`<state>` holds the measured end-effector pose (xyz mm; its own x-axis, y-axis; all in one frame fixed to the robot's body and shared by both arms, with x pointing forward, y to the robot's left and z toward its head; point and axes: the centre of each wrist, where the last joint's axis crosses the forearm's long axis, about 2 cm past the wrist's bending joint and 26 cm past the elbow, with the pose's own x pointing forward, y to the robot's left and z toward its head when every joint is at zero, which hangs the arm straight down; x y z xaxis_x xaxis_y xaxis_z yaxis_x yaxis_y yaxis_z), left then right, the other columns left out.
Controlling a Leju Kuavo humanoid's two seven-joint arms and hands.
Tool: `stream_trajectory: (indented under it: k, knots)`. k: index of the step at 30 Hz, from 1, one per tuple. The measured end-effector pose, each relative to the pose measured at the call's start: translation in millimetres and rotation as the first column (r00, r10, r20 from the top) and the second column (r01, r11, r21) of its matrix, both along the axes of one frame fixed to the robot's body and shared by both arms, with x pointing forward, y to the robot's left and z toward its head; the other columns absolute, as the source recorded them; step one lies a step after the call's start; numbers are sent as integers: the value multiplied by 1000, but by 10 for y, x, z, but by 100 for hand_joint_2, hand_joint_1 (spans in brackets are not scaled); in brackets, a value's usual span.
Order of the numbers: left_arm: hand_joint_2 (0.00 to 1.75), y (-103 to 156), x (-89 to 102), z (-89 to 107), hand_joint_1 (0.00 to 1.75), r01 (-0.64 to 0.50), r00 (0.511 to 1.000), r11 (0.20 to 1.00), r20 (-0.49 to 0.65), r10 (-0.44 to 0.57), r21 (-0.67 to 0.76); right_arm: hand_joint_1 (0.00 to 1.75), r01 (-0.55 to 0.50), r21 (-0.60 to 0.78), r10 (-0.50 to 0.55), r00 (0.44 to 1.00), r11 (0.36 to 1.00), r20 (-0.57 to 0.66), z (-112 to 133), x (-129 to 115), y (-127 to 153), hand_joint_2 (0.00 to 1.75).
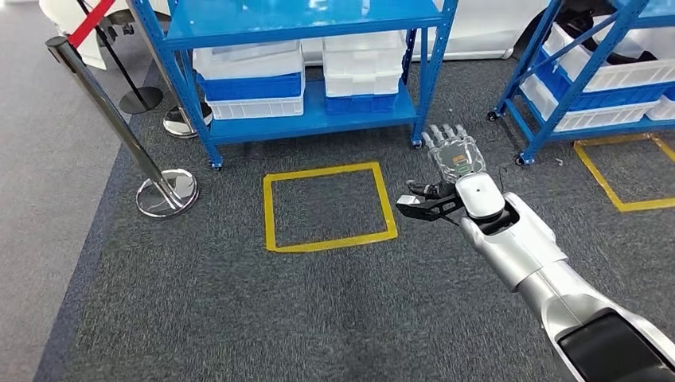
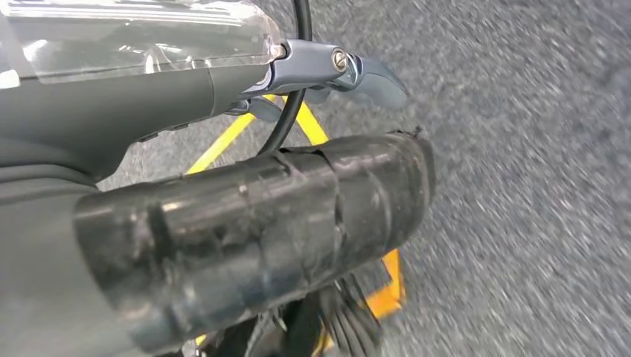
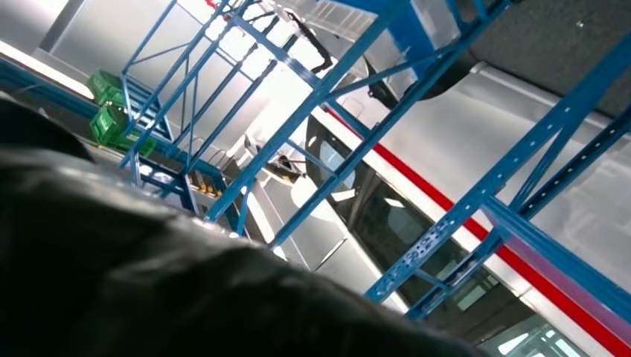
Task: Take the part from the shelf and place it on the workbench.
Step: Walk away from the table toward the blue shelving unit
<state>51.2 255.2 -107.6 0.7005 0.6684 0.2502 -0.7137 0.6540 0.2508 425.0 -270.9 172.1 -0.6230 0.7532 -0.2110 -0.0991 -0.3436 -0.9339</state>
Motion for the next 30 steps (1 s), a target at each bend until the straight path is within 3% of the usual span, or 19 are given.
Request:
stream_trajectory:
  k: [30]
  knots:
    - [0, 3, 47, 7, 0, -17, 1000, 1000, 0, 17, -3, 0, -7, -6, 7, 1000, 1000, -4, 13, 6, 3, 0]
